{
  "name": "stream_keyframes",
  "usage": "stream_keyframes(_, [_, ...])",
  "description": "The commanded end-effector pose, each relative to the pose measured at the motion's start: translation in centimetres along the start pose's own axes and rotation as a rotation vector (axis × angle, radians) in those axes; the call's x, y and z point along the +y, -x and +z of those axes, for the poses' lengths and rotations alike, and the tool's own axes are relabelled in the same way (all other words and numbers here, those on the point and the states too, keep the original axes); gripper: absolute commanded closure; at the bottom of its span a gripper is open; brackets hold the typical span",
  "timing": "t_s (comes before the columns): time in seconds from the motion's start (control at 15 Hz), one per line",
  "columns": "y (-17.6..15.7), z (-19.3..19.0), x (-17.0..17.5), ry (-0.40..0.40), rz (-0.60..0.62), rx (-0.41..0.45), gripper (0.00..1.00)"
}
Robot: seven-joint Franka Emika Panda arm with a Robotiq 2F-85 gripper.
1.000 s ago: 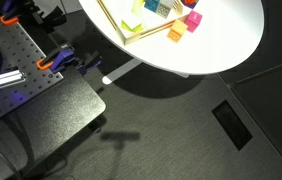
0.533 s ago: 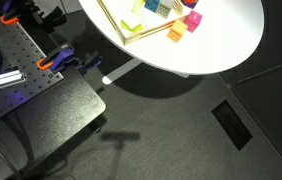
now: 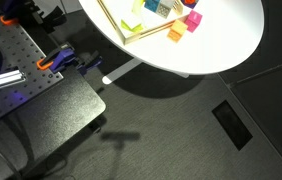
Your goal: Take the green block off of the tray
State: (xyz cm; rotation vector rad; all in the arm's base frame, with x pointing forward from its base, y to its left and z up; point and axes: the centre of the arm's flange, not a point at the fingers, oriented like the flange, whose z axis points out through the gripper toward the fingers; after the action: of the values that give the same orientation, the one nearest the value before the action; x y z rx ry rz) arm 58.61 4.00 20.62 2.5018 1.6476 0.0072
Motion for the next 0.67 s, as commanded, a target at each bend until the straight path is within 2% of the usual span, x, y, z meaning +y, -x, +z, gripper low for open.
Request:
stream_keyframes(0.0, [-1.2,-2.4,-0.3,0.015,0.026,-0.001,0.70])
stream_keyframes(0.6, [-5.3,-3.1,-1.5,0.013,0.040,0.045,0.70])
